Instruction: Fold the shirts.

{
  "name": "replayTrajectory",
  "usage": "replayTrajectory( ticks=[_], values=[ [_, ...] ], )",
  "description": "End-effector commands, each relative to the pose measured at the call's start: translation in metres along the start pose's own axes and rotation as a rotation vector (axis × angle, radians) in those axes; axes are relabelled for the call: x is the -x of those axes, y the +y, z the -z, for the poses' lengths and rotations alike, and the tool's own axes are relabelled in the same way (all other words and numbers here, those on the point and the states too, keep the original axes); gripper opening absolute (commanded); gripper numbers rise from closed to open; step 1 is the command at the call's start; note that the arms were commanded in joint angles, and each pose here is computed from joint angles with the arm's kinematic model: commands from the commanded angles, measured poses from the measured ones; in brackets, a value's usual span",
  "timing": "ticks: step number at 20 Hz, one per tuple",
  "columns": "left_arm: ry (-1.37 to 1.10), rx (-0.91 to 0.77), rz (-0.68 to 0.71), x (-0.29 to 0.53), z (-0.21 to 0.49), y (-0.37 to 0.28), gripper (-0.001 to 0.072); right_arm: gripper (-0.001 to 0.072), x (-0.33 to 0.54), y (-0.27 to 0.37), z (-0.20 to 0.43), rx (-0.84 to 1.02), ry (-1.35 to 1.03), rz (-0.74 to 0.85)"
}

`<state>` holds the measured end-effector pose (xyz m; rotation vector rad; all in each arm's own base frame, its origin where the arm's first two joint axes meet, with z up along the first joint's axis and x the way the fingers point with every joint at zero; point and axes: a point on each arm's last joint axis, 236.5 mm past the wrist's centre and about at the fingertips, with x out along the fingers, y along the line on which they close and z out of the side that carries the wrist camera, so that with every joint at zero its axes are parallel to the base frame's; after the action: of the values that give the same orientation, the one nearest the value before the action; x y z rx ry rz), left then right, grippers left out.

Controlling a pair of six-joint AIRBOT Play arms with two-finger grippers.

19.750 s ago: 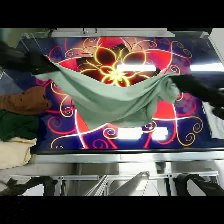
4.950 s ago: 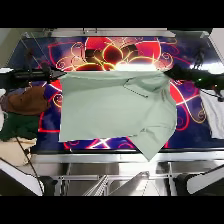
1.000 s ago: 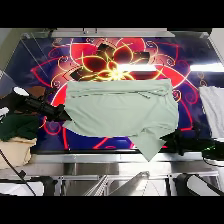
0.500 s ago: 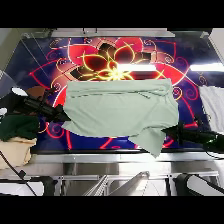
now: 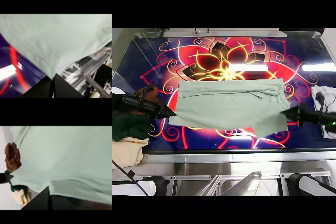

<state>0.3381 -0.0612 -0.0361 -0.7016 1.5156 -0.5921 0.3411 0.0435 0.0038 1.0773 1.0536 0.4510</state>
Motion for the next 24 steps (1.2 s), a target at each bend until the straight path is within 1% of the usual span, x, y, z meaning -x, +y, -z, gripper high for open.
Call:
replayTrajectory(
  ticks=[1,4,7,11,14,19,21,24],
  values=[
    [-0.089,-0.053,-0.012,0.026,-0.027,-0.017,0.002,0.002,-0.01,0.04,-0.054,0.123,-0.044,0.0],
    [-0.195,-0.117,-0.056,0.052,-0.059,-0.029,0.0021,0.002,-0.033,0.051,-0.099,0.168,-0.054,0.005],
    [-0.269,-0.152,-0.08,0.068,-0.09,-0.036,0.0021,0.002,-0.061,0.042,-0.128,0.169,-0.033,0.007],
    [-0.2,-0.186,-0.07,0.035,-0.119,-0.037,0.0022,0.002,-0.094,0.014,-0.154,0.161,-0.032,0.03],
    [-0.137,-0.198,-0.06,0.002,-0.137,-0.03,0.0022,0.002,-0.107,-0.005,-0.176,0.184,-0.084,0.056],
    [-0.076,-0.132,-0.039,-0.02,-0.159,-0.015,0.0021,0.0021,-0.117,-0.031,-0.179,0.172,-0.082,0.08],
    [-0.085,-0.117,-0.04,-0.025,-0.171,-0.012,0.0005,0.0021,-0.121,-0.037,-0.178,0.166,-0.074,0.083],
    [-0.137,-0.102,-0.048,-0.029,-0.195,-0.013,0.0005,0.0021,-0.123,-0.042,-0.176,0.167,-0.066,0.089]
  ],
)
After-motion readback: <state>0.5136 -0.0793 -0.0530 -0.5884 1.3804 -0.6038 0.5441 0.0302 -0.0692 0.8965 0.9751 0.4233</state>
